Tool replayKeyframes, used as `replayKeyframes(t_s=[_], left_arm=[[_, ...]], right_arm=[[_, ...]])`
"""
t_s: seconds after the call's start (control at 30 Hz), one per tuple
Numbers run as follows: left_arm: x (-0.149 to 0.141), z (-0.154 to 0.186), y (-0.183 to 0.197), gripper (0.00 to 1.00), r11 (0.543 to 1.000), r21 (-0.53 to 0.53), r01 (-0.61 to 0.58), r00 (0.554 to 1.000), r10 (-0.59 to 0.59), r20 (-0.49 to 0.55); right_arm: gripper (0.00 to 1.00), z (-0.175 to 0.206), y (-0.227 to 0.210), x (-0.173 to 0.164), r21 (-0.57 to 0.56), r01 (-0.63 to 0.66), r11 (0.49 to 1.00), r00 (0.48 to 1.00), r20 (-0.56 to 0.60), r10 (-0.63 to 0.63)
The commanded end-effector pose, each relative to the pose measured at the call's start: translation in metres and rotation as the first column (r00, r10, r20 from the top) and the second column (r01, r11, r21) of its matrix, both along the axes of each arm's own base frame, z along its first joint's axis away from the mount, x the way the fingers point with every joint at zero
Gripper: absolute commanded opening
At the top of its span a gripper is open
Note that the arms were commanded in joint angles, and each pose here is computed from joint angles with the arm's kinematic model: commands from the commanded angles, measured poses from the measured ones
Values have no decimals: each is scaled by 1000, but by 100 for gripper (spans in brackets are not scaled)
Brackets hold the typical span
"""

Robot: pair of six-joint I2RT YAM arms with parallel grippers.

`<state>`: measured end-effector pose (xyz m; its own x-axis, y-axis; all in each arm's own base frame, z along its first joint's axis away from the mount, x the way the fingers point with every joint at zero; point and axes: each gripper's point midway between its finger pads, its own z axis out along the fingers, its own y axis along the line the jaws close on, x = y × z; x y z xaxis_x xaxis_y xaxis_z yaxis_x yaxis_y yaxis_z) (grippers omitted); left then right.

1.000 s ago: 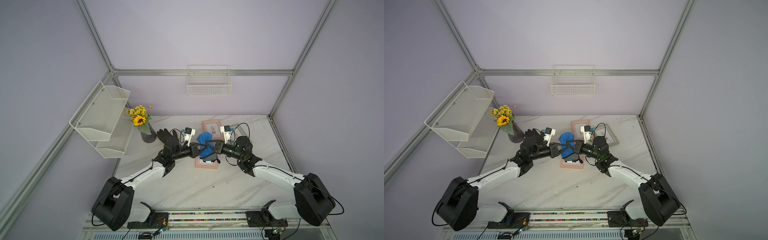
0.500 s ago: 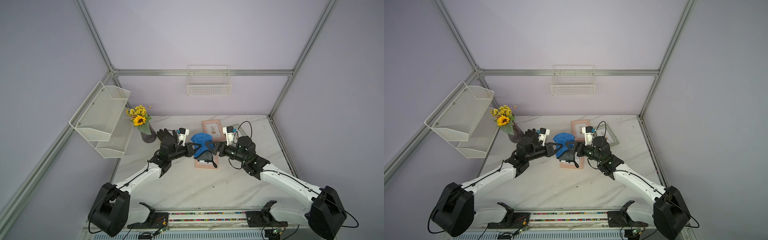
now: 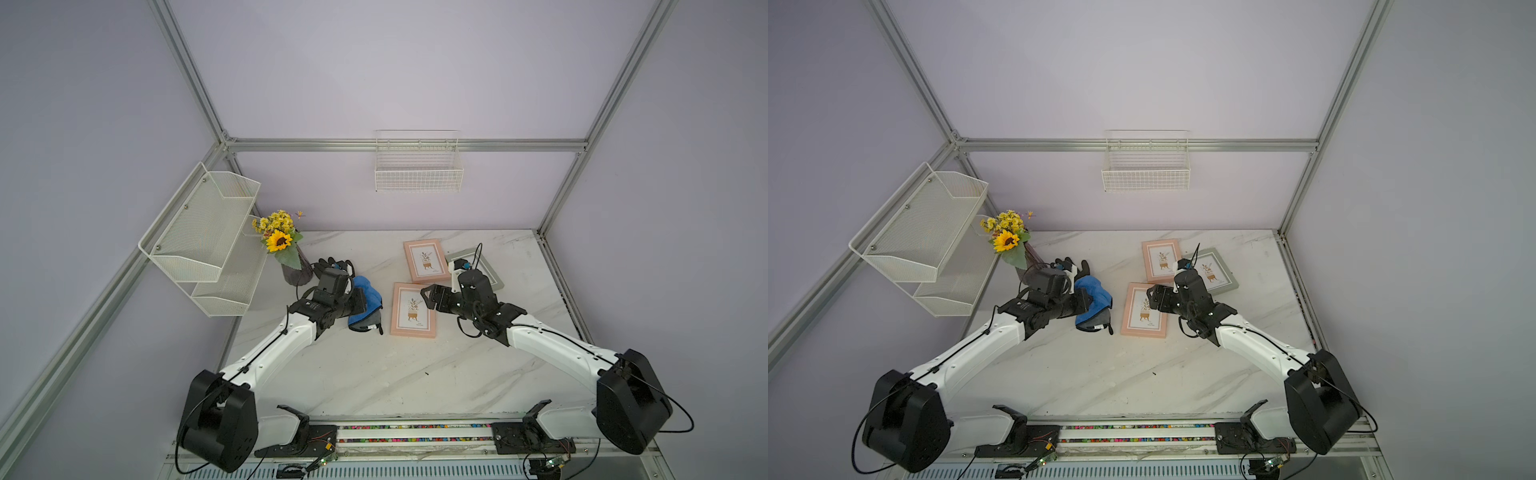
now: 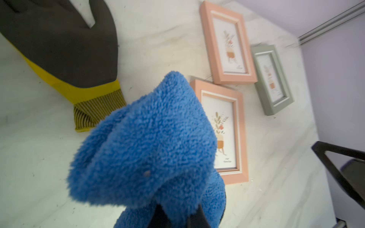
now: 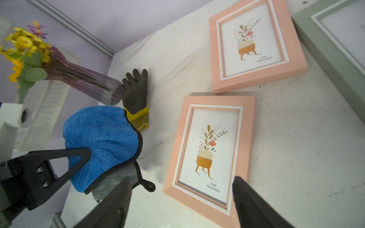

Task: Wipe the picture frame with a cloth
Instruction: Adjust the cleaning item, then wipe the dirt from the picture frame.

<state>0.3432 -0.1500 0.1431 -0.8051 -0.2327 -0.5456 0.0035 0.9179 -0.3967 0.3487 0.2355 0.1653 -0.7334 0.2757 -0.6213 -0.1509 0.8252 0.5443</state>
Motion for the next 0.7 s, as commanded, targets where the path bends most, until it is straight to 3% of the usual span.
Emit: replayKeyframes(t_s=[0.0, 0.3, 0.67], left_arm=[[-1, -31, 8, 0, 990, 140, 22, 993, -5, -120], [30, -56, -36, 0, 961, 244, 133, 977, -87, -193], [58, -51, -73, 0, 950, 233, 209, 968, -167, -187]], right_arm=[[81, -33, -12, 5, -88, 64, 994, 992, -105, -73], [75, -105, -22, 16, -230, 80, 970, 955, -261, -141], [60, -132, -12, 37, -191, 13, 981, 954, -292, -69]])
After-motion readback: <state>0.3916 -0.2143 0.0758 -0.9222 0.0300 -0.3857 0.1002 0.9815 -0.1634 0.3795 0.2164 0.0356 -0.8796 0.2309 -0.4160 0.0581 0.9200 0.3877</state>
